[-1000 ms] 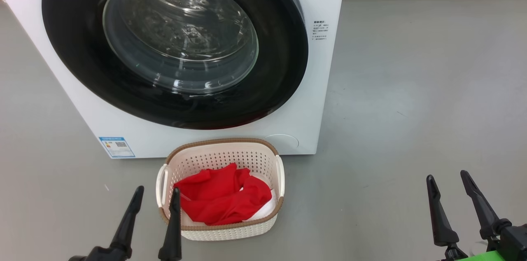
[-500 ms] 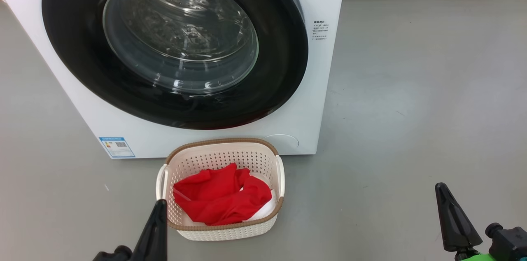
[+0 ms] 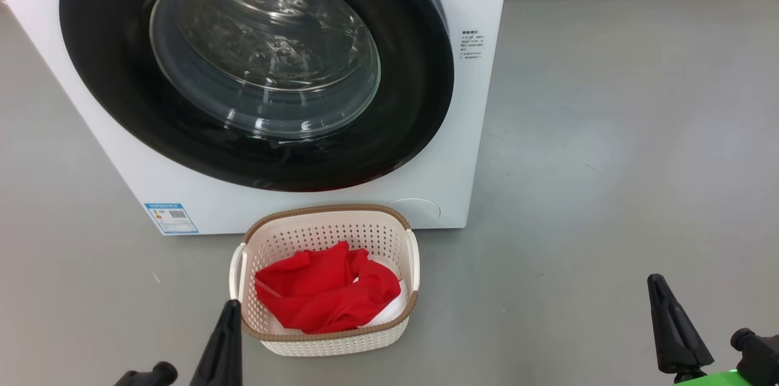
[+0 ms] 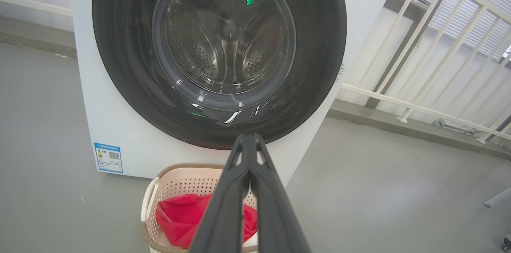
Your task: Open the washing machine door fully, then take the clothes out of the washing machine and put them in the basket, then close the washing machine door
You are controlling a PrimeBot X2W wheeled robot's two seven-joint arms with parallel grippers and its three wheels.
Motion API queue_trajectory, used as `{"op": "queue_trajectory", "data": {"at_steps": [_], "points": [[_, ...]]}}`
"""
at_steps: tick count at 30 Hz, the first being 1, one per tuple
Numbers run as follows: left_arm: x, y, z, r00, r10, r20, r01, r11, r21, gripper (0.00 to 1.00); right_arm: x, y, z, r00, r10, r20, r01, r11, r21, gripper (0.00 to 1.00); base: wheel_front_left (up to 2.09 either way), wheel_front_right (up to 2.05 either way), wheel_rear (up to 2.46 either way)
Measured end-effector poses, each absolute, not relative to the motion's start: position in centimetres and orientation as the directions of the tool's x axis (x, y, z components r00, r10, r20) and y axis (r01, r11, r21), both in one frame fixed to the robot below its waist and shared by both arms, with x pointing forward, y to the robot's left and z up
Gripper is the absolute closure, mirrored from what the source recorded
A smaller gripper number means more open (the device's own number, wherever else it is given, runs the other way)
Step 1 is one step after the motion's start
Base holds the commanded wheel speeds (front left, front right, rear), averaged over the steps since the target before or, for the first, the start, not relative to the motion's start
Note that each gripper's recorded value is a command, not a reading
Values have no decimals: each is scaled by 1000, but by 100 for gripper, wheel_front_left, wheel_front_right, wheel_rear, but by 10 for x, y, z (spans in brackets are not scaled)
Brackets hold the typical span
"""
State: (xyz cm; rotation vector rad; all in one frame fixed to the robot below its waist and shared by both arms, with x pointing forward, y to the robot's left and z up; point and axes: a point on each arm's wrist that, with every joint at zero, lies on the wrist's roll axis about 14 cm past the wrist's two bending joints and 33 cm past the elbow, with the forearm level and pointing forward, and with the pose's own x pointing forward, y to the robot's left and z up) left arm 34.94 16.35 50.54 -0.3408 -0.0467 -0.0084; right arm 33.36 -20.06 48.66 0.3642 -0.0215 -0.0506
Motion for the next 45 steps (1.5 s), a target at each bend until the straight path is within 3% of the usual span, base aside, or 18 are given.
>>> {"op": "queue_trajectory", "data": {"at_steps": [25, 45], "points": [[355, 171, 492, 999, 18, -29, -31, 813, -581, 100, 341, -204, 480, 996, -78, -33, 82, 794, 603, 100, 0, 0, 0], [360, 175, 485, 997, 9, -72, -61, 655, -753, 100, 350, -206, 478, 995, -81, -58, 96, 634, 767, 100, 0, 0, 0]]}}
